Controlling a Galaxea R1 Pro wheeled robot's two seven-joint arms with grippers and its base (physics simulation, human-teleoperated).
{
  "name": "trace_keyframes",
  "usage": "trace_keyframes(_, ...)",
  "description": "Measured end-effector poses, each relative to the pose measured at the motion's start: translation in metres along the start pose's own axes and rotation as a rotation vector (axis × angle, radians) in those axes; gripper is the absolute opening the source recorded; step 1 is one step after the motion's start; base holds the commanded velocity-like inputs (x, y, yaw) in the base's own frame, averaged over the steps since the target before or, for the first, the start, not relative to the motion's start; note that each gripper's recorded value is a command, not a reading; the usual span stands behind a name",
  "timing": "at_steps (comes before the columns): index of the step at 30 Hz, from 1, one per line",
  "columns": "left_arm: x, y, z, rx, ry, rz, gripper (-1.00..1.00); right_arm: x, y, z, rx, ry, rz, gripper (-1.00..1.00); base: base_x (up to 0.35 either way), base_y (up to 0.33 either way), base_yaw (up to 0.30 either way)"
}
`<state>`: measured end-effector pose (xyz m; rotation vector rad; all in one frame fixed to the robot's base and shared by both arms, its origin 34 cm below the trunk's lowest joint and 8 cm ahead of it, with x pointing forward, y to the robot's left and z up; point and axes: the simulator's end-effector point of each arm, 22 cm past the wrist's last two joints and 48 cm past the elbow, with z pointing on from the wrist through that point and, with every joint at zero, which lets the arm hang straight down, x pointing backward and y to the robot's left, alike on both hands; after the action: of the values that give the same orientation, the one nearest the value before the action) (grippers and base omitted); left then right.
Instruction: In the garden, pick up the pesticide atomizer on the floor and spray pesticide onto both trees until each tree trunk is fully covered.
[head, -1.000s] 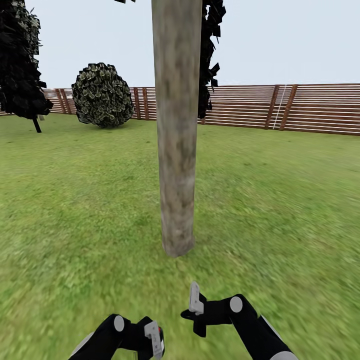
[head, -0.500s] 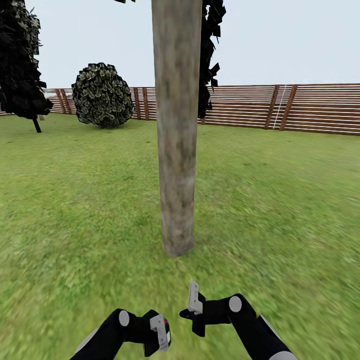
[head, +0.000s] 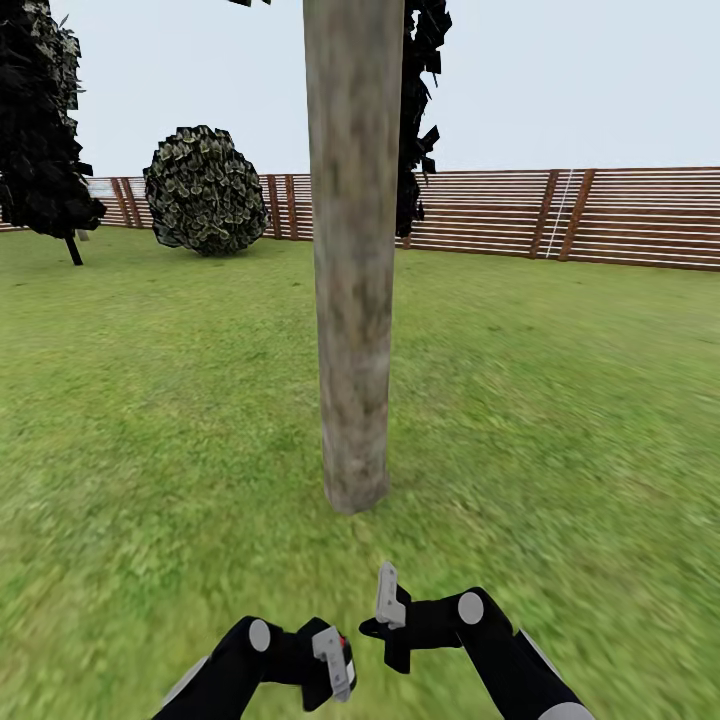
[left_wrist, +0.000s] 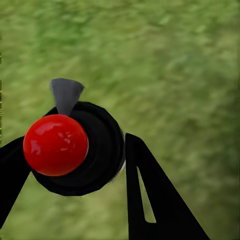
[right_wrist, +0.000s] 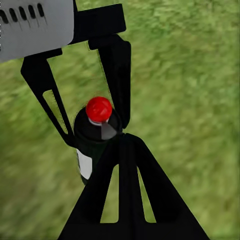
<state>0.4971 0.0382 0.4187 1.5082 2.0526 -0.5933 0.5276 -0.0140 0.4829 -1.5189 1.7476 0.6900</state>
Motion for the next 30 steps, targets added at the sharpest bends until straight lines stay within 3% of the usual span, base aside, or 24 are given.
trace_keyframes(14,-0.011,0.008,-0.005,-0.02,-0.022,0.015,-1.0,0.0,0.0,0.0,0.0,0.001,0.0,-1.0,0.0,0.0,0.0)
trace_keyframes(24,-0.012,-0.004,-0.004,0.034,-0.025,0.014,-1.0,0.001,0.0,0.0,0.001,0.002,-0.001,-1.0,0.0,0.0,0.0)
trace_keyframes(27,-0.024,-0.005,-0.004,0.037,-0.075,-0.022,-1.0,0.001,0.0,0.0,0.001,0.002,-0.001,-1.0,0.0,0.0,0.0)
trace_keyframes(30,-0.027,-0.005,-0.004,0.037,-0.085,-0.03,-1.0,0.001,0.0,0.0,0.002,0.002,-0.001,-1.0,0.0,0.0,0.0)
